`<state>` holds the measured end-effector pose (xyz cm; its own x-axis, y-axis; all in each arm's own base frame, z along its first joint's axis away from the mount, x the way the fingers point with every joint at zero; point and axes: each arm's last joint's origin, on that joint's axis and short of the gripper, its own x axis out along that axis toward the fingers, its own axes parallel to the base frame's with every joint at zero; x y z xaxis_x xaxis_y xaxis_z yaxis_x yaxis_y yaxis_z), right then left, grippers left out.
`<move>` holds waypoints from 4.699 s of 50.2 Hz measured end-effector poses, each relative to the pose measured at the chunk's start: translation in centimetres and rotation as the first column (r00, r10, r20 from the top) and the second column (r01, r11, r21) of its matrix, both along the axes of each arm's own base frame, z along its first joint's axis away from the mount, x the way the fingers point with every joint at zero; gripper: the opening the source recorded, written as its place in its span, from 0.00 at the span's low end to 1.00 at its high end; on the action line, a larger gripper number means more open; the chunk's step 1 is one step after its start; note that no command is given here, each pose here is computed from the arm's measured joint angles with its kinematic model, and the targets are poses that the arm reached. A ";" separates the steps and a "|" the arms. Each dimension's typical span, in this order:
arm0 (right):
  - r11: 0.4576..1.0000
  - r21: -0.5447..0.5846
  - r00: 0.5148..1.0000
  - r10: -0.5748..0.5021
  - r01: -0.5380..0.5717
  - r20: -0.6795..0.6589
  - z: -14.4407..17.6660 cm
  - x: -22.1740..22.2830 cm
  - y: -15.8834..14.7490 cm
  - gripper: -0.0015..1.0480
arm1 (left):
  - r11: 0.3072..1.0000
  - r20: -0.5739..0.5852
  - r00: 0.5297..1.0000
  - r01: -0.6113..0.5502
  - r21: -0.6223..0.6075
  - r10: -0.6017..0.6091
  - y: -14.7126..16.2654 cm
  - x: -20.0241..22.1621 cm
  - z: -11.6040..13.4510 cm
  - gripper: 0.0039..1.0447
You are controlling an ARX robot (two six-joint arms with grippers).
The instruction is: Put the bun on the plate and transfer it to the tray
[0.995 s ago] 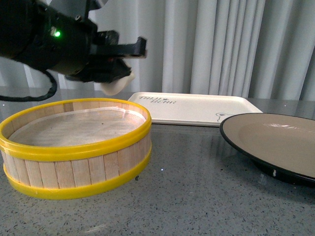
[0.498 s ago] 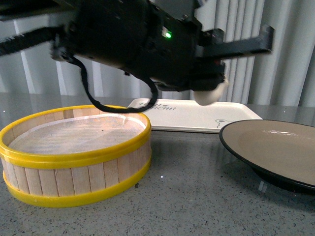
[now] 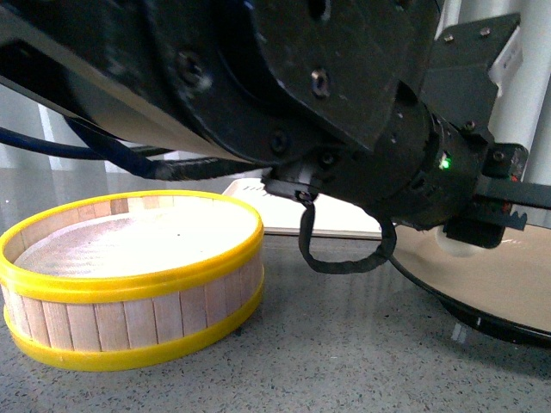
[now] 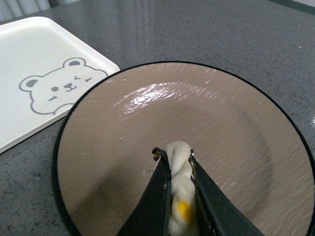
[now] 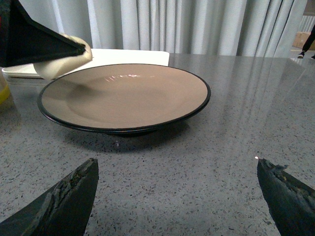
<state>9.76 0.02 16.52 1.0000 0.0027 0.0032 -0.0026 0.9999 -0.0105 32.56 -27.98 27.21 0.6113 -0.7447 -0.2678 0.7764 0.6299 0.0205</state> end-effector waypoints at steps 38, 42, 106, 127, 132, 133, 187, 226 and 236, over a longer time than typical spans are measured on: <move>1.000 0.000 1.000 0.000 0.000 0.000 0.0 0.0 0.0 0.92 | 0.987 0.019 0.999 0.042 0.156 -0.045 -4.7 1.7 -3.0 0.05; 1.000 0.000 1.000 0.000 0.000 0.000 0.0 0.0 0.0 0.92 | 0.986 0.022 0.999 0.043 0.160 -0.047 -4.7 1.8 -3.1 0.05; 1.000 0.000 1.000 0.000 0.000 0.000 0.0 0.0 0.0 0.92 | 0.996 0.015 0.996 -0.090 0.000 0.090 -2.3 3.3 0.8 0.94; 1.000 0.000 1.000 0.000 0.000 0.000 0.0 0.0 0.0 0.92 | 0.924 -0.032 0.929 -0.370 -0.092 0.369 5.8 7.6 4.5 0.94; 1.000 0.000 1.000 0.000 0.000 0.000 0.0 0.0 0.0 0.92 | 0.855 0.061 0.857 -0.502 -0.130 0.512 5.8 7.1 4.5 0.86; 1.000 0.000 1.000 0.000 0.000 0.000 0.0 0.0 0.0 0.92 | 0.816 0.089 0.814 -0.558 -0.152 0.574 6.3 6.8 4.3 0.83; 1.000 0.000 1.000 0.000 0.000 0.000 0.0 0.0 0.0 0.92 | 0.639 0.145 0.624 -0.738 -0.217 0.768 27.1 -16.1 -9.3 0.04; 1.000 0.000 1.000 0.000 0.000 0.000 0.0 0.0 0.0 0.92 | 0.630 0.167 0.608 -0.737 -0.245 0.776 28.0 -20.5 -9.6 0.04; 1.000 0.000 1.000 0.000 0.000 0.000 0.0 0.0 0.0 0.92 | 0.630 0.168 0.607 -0.737 -0.245 0.776 28.0 -21.1 -9.6 0.04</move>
